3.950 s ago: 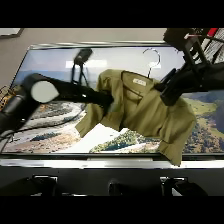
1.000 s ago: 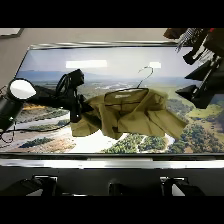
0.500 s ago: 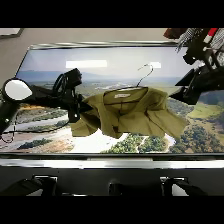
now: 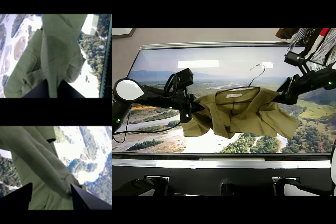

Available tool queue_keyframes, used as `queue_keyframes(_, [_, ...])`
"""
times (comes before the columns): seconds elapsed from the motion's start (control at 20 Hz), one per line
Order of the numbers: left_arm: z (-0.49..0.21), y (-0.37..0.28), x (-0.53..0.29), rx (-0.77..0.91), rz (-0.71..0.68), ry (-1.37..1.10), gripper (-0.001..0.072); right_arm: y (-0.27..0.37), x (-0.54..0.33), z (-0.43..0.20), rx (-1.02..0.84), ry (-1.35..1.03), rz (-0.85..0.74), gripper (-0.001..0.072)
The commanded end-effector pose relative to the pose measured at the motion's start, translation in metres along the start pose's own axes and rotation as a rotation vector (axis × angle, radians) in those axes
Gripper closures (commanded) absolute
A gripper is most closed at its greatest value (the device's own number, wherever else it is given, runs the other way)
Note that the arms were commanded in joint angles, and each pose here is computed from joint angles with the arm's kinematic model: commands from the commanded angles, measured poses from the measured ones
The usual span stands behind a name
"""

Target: Fold the clothes and pants, and hang the long-sleeved shirts on hangers.

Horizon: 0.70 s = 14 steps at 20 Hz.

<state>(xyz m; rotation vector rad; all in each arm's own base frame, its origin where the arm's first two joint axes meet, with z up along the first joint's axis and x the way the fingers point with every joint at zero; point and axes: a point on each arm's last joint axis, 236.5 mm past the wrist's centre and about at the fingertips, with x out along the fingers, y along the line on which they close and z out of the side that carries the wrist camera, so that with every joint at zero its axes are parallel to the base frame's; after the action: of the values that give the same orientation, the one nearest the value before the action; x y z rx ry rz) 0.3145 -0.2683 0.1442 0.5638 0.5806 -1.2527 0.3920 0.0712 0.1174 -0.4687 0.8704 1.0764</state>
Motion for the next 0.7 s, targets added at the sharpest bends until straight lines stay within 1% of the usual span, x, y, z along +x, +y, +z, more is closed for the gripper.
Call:
queue_keyframes(0.0, [0.0,0.0,0.0,0.001,0.001,-0.001,0.0689,-0.004,0.022,-0.003,-0.006,-0.023,0.074,0.0191])
queue_keyframes(0.05, [0.0,0.0,0.0,0.001,0.001,-0.001,0.0689,-0.005,0.025,-0.004,-0.002,-0.028,0.085,0.0193])
queue_keyframes(0.1, [0.0,0.0,0.0,0.001,0.001,-0.001,0.0689,-0.005,0.028,-0.006,0.003,-0.026,0.093,0.0269])
queue_keyframes(0.15, [0.0,0.0,0.0,0.001,0.001,-0.001,0.0689,-0.004,0.029,-0.008,0.005,-0.022,0.105,0.0397])
queue_keyframes(0.2, [0.0,0.0,0.0,0.001,0.001,-0.001,0.0689,-0.001,0.028,-0.008,-0.007,-0.018,0.117,0.0559])
queue_keyframes(0.25, [0.0,0.0,0.0,0.0,0.001,-0.001,0.0689,0.002,0.027,-0.008,-0.016,-0.018,0.121,0.0678])
queue_keyframes(0.45, [0.0,0.0,0.0,-0.005,0.001,-0.001,0.0684,0.015,0.009,0.004,-0.051,-0.036,0.105,0.0686])
queue_keyframes(0.5, [0.001,0.0,0.0,-0.016,0.002,-0.001,0.067,0.021,0.001,0.008,-0.066,-0.037,0.096,0.0687])
queue_keyframes(0.55, [0.001,0.002,0.0,-0.037,0.008,-0.004,0.0578,0.026,-0.007,0.011,-0.074,-0.037,0.082,0.0688])
queue_keyframes(0.6, [0.003,0.006,0.0,-0.075,0.024,-0.013,0.043,0.031,-0.016,0.016,-0.049,-0.043,0.059,0.0689])
queue_keyframes(0.65, [0.006,0.012,-0.001,-0.121,0.05,-0.028,0.0323,0.035,-0.025,0.021,-0.055,-0.048,0.035,0.0691])
